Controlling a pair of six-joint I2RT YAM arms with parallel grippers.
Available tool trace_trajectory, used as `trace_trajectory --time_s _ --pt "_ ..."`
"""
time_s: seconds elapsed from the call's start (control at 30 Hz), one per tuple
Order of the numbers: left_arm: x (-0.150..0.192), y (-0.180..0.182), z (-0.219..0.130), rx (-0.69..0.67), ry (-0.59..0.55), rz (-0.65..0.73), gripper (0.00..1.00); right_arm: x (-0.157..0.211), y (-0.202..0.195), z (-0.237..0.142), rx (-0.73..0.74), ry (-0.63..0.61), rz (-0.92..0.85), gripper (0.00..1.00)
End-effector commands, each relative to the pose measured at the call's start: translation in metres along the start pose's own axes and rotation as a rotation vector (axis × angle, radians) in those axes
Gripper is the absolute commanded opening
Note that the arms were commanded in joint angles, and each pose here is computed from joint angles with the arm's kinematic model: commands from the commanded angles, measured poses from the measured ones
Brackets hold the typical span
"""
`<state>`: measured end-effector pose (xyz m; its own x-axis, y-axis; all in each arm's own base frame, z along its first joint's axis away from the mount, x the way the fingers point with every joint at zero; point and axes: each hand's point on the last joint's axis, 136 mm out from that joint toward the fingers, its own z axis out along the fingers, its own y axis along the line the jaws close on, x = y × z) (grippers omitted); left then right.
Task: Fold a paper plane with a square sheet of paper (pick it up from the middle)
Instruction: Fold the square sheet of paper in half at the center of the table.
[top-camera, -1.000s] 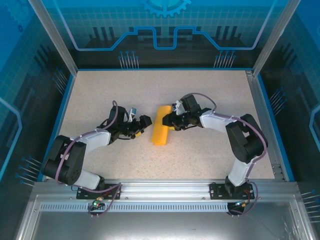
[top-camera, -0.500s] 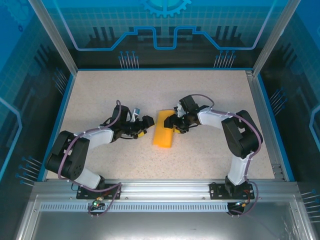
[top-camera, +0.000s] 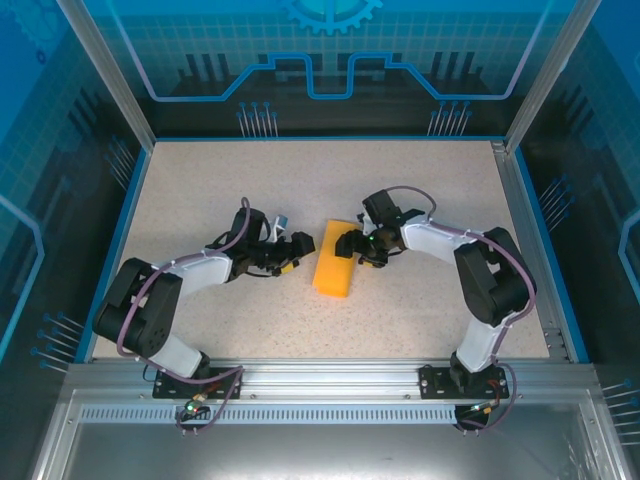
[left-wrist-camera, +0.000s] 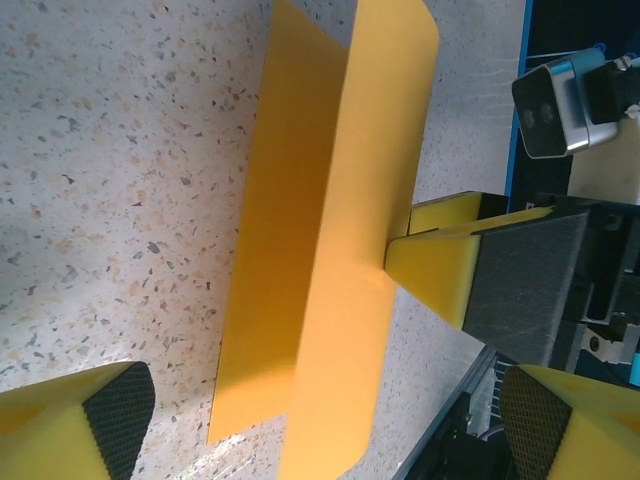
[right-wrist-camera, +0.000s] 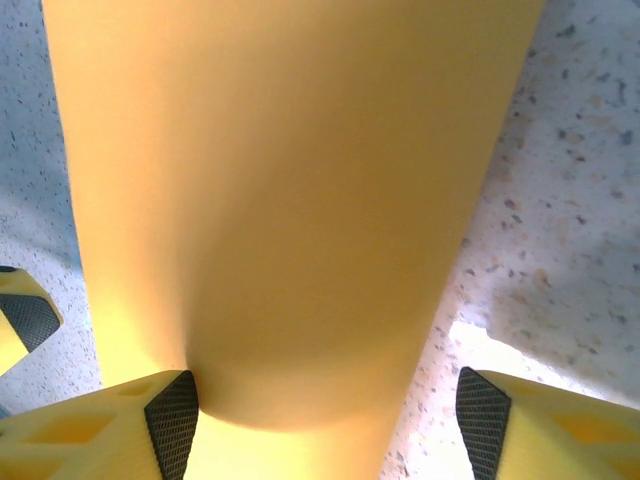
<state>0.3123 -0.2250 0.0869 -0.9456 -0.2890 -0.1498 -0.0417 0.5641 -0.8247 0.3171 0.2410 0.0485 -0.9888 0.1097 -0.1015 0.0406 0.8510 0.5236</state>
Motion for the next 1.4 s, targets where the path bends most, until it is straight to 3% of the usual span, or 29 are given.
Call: trace_trajectory --time_s 0.0,0.23,0.4,0.7,0.87,1.07,1.37 --pt "0.003 -0.007 0.004 0.01 0.036 0.029 0.93 0.0 -0.006 -0.009 -0.01 -0.016 0.022 0.7" --pt "0.006 -0.009 0.017 0.011 0.073 0.024 0.88 0.001 -0.008 0.0 -0.027 0.0 0.049 0.68" --pt "0.01 -0.012 0.029 0.015 0.112 0.026 0.71 0.0 -0.011 0.001 -0.037 -0.013 0.074 0.68" --pt "0.012 -0.01 0.047 0.018 0.161 0.014 0.62 0.0 -0.015 -0.004 -0.069 -0.02 0.1 0.68" --pt "0.016 -0.013 0.058 0.031 0.198 0.018 0.5 0.002 -0.013 -0.004 -0.092 -0.015 0.096 0.68" --pt "0.018 -0.01 0.063 0.029 0.213 0.012 0.49 0.003 -0.013 -0.005 -0.12 -0.017 0.104 0.68" --pt "0.02 -0.01 0.065 0.041 0.222 0.009 0.35 0.004 -0.014 -0.008 -0.128 -0.017 0.11 0.68"
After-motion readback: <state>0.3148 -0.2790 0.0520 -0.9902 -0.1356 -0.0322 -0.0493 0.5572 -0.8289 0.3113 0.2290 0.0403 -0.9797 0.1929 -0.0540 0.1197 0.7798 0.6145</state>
